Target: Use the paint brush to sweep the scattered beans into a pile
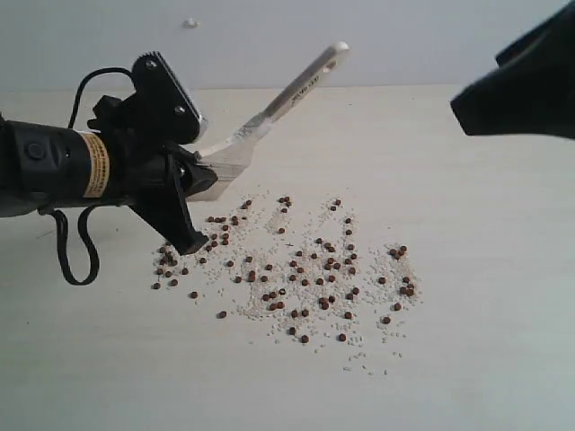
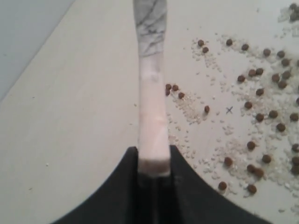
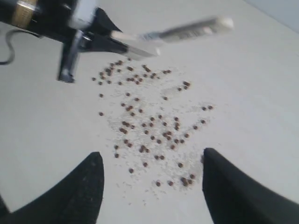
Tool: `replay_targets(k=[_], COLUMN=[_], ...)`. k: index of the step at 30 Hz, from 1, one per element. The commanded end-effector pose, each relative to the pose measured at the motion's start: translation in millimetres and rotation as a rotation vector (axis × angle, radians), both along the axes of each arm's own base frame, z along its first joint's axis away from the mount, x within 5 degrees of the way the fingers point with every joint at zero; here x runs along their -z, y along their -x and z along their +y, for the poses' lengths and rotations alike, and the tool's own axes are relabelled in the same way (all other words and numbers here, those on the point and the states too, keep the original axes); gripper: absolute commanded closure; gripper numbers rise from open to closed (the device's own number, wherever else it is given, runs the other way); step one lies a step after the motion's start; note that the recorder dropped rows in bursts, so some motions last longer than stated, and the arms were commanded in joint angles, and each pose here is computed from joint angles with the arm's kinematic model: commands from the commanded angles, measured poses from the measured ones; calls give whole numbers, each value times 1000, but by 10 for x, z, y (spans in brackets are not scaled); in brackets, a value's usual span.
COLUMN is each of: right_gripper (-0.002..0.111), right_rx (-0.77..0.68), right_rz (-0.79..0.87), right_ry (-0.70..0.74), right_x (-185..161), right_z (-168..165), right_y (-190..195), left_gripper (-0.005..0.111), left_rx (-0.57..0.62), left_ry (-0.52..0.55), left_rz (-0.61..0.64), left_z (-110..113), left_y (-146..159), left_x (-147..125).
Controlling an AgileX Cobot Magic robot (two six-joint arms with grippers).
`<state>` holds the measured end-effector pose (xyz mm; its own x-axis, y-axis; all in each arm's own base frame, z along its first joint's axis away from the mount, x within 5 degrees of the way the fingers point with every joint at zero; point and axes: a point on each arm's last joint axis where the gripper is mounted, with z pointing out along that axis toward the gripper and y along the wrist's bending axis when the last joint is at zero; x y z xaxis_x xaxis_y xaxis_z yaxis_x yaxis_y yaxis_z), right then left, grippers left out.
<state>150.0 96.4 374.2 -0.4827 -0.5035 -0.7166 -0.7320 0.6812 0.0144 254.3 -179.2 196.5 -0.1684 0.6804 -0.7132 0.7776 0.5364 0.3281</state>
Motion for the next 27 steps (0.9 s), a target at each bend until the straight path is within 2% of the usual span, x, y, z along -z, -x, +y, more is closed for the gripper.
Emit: replay_targets(k=[1, 4, 5, 8, 11, 16, 22, 24, 27], right_gripper=[52, 52, 52, 52, 52, 52, 59, 68, 95], right_rx=[178, 219, 223, 289, 329, 307, 329, 350, 448], right_rz=[-77, -104, -122, -160, -154, -200, -312, -392, -477], right_ry=[110, 166, 162, 56, -48, -89, -99, -137, -209], right_x=[401, 632, 680, 699, 706, 823, 1030, 1046, 1062], right_z=[-169, -206, -197, -146, -84, -6, 18, 2, -114], right_y=[-104, -186, -218, -318, -384, -505, -673, -686, -715], left_gripper=[107, 107, 107, 107, 107, 107, 107, 107, 107], left_rx=[19, 107, 172, 346, 481, 485, 435, 440, 451], left_ry=[235, 403, 472, 617, 689, 616, 607, 597, 588], left_rz=[32, 99, 140, 215, 250, 309, 363, 370, 370], left_z=[81, 160, 195, 290, 409, 560, 689, 707, 707], left_y=[22, 58, 78, 142, 207, 164, 62, 54, 53], left_x=[-66, -97, -120, -187, -207, -17, 219, 271, 308])
